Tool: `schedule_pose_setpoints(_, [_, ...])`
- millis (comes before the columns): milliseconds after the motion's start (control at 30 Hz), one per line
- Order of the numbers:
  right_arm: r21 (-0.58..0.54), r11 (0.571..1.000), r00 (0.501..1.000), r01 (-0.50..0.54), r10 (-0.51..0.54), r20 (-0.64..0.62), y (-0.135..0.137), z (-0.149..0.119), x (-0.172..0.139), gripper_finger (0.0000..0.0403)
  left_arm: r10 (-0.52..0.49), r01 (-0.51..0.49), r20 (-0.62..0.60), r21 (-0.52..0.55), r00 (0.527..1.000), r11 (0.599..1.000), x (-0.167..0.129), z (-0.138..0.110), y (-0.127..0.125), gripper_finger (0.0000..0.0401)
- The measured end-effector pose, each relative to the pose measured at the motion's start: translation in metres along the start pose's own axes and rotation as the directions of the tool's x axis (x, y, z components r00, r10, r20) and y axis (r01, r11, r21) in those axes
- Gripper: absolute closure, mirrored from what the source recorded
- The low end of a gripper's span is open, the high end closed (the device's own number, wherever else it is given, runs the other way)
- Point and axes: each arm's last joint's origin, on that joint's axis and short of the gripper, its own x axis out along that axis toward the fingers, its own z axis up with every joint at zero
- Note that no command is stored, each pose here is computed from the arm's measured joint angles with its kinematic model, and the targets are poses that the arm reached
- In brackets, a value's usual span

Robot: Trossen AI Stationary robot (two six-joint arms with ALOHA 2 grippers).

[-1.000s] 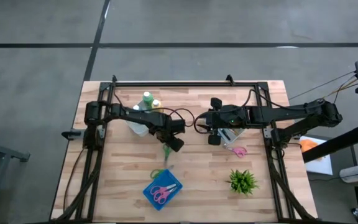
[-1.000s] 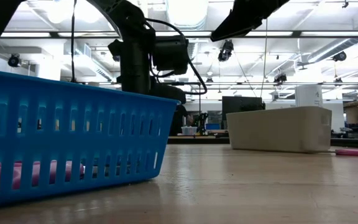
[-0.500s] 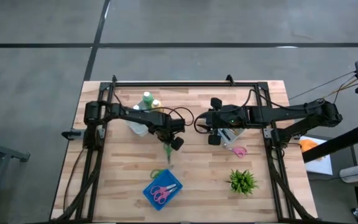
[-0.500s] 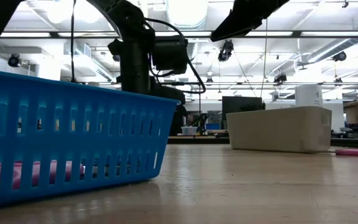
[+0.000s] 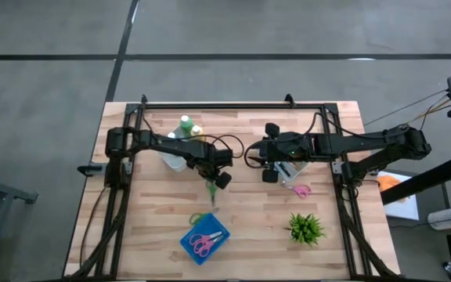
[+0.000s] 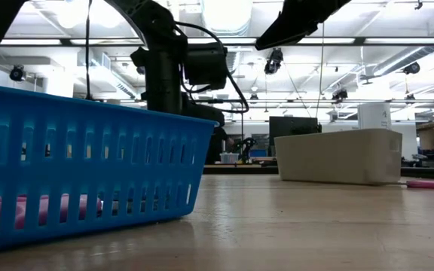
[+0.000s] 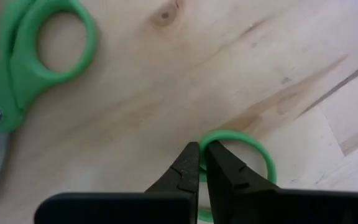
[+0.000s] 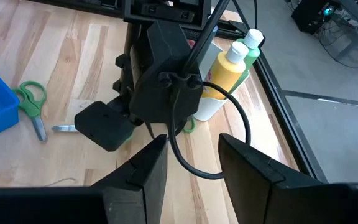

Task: Pick & Place Paint Supplies
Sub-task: Put the green scissors into the blue bin

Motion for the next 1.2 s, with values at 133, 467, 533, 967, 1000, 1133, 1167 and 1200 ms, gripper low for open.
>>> schedule_pose_setpoints(133, [0.0, 1.0, 1.0, 0.0, 0.0, 0.0, 0.0, 0.0, 0.0, 0.026, -0.004, 0.004, 0.024, 0.002, 1.0, 1.0, -0.007, 0.0, 0.001, 0.039])
schedule_pose_setpoints(467, [0.0, 1.0, 1.0, -0.001, 0.001, 0.0, 0.0, 0.0, 0.0, 0.026, -0.038, 0.038, 0.047, 0.007, 0.998, 0.999, -0.019, 0.0, 0.0, 0.0391])
schedule_pose_setpoints(533, [0.0, 1.0, 1.0, -0.001, 0.001, 0.001, 0.0, 0.0, 0.0, 0.026, -0.039, 0.038, 0.052, 0.008, 0.998, 0.999, -0.019, 0.0, -0.001, 0.0391])
schedule_pose_setpoints(967, [0.0, 1.0, 1.0, -0.001, 0.001, 0.0, 0.0, 0.0, 0.0, 0.026, -0.043, 0.043, 0.066, 0.015, 0.997, 0.999, -0.014, -0.001, 0.002, 0.0391])
schedule_pose_setpoints(1000, [0.0, 1.0, 1.0, -0.001, 0.001, 0.0, 0.0, 0.0, 0.0, 0.026, -0.041, 0.04, 0.067, 0.015, 0.997, 0.999, -0.014, -0.001, 0.001, 0.0391])
schedule_pose_setpoints(1133, [0.0, 1.0, 1.0, -0.001, 0.001, 0.0, 0.0, 0.0, 0.0, 0.026, -0.045, 0.043, 0.089, 0.025, 0.995, 0.999, -0.02, -0.001, -0.004, 0.0387])
schedule_pose_setpoints(1167, [0.0, 1.0, 1.0, 0.0, 0.0, 0.0, 0.0, 0.0, 0.0, 0.026, -0.051, 0.048, 0.093, 0.036, 0.994, 0.998, -0.022, -0.002, -0.007, 0.0382])
schedule_pose_setpoints(1200, [0.0, 1.0, 1.0, -0.001, 0.001, 0.0, 0.0, 0.0, 0.0, 0.026, -0.056, 0.051, 0.098, 0.052, 0.994, 0.997, -0.023, -0.004, -0.01, 0.0374])
